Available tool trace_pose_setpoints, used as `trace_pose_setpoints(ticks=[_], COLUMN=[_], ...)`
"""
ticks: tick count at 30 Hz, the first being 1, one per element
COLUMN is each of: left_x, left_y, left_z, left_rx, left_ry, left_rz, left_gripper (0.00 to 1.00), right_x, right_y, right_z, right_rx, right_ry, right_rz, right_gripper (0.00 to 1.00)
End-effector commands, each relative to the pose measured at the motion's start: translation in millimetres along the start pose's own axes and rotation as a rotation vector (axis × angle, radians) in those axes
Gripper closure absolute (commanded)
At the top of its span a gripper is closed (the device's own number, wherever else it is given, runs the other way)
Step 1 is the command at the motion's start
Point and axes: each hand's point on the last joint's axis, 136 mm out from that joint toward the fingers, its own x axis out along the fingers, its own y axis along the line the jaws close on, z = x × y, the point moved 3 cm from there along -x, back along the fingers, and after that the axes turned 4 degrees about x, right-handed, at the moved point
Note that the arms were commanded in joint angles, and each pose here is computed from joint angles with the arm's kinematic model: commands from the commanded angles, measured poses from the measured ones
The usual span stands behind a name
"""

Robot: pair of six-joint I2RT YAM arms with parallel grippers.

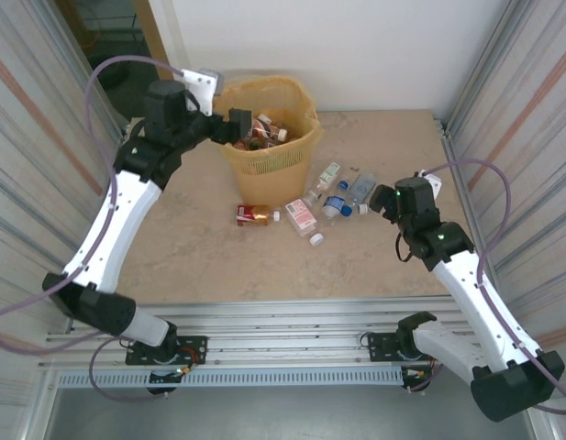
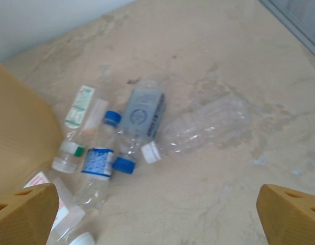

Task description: Put the plastic bottles in the bin

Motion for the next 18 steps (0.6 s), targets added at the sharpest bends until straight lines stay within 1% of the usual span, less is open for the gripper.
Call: trace_pose_setpoints(ticks=[1, 5, 9, 14, 18], left_x=[-25, -44, -56, -62, -58], left_y=[-2, -1, 4, 8, 10], left_z=[10, -13, -38, -68, -87], left_rx=[-0.008, -0.059, -0.111, -0.173, -0.208], left_ry=[-0.123, -0.154, -0.161, -0.148, -0.119], left_rz=[0.031, 0.061, 0.103, 0.131, 0.142], left_gripper=[0.03, 0.01, 0.01, 0.01, 0.01], right_x=[5, 26, 44, 70, 91], right_y=[-7, -16, -18, -20, -21], right_z=[-1, -5, -7, -6, -8], right_rx=[0.103, 0.158, 0.192, 0.247, 0.300], right_ry=[0.075, 0.152, 0.194, 0.225, 0.243], right_rz=[-0.025, -0.092, -0.136, -0.179, -0.186], right_gripper=[0.02, 0.02, 0.02, 0.02, 0.02])
